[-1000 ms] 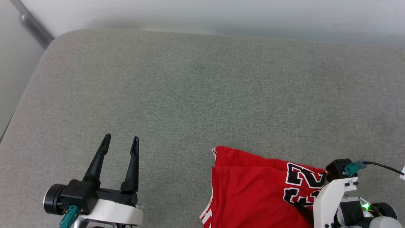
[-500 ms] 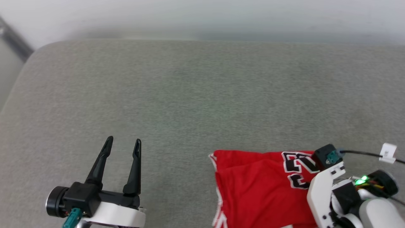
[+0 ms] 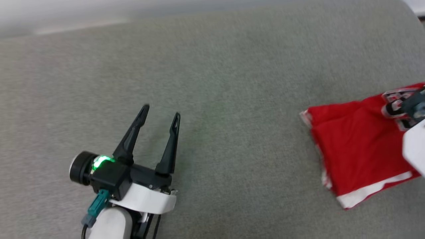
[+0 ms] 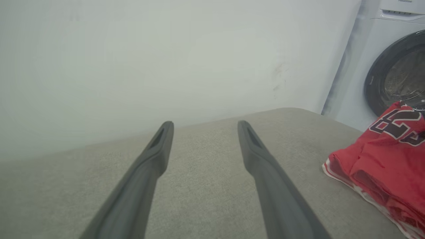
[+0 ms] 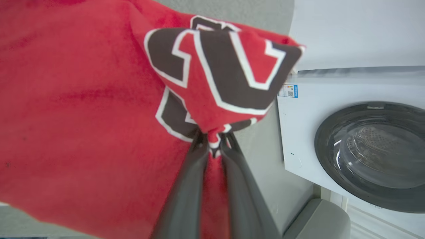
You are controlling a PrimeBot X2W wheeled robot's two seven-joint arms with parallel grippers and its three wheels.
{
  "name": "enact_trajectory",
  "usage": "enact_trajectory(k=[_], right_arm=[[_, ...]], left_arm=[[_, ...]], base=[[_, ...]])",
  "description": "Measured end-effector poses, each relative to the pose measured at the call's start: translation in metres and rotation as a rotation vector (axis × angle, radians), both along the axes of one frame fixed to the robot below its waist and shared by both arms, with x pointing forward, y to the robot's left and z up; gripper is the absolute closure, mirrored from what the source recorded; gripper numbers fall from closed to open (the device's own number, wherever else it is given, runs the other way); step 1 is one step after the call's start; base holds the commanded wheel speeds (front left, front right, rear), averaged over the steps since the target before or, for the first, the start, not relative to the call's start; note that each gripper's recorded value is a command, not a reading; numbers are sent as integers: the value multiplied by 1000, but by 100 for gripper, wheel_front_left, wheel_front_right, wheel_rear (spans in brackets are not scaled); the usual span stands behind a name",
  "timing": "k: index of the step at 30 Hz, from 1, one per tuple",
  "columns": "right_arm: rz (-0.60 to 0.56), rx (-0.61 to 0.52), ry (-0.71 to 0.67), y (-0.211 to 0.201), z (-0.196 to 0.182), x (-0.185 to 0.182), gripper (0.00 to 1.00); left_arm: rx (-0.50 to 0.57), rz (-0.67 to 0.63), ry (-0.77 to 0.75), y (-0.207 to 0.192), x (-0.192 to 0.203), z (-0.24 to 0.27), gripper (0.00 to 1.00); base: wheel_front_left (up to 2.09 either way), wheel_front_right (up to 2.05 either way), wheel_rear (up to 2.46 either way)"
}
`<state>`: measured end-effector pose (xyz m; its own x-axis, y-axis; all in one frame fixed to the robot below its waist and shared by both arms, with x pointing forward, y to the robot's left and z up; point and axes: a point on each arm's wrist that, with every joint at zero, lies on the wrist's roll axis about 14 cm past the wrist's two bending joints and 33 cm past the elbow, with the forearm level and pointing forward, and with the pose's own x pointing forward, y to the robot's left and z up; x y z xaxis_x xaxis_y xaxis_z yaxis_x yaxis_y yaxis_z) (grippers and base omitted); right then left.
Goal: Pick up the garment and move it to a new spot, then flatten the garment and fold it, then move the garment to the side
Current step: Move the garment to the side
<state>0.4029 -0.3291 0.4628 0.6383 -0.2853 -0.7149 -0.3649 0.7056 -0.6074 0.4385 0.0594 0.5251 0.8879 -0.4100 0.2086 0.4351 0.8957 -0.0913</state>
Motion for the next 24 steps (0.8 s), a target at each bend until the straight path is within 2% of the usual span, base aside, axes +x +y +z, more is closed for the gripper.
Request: enact_trajectory(k=[3,7,9,12,18,24], right_arm=[[-64,-59,1,-39,1,3,100],[-140,-84,4,-74,-8,5,100],[-111,-163,-5,-90,-7,10,100],[-121,-225,-24,-119,-7,17,100],[-242,-231,-33,-165,-26,16,100],[-331,-221,-55,-186,-41,16,100]], left_arm=[[5,-63,-4,-18,15,-9,0],[8,-141,-3,-39,33,-25,0],[9,-177,-2,-49,40,-33,0],[4,-220,-3,-61,50,-45,0],[-7,-253,33,-69,61,-75,0],[9,-253,59,-63,65,-93,0]], base=[[0,0,0],[0,0,0],[0,0,0],[0,0,0],[0,0,0],[0,0,0]])
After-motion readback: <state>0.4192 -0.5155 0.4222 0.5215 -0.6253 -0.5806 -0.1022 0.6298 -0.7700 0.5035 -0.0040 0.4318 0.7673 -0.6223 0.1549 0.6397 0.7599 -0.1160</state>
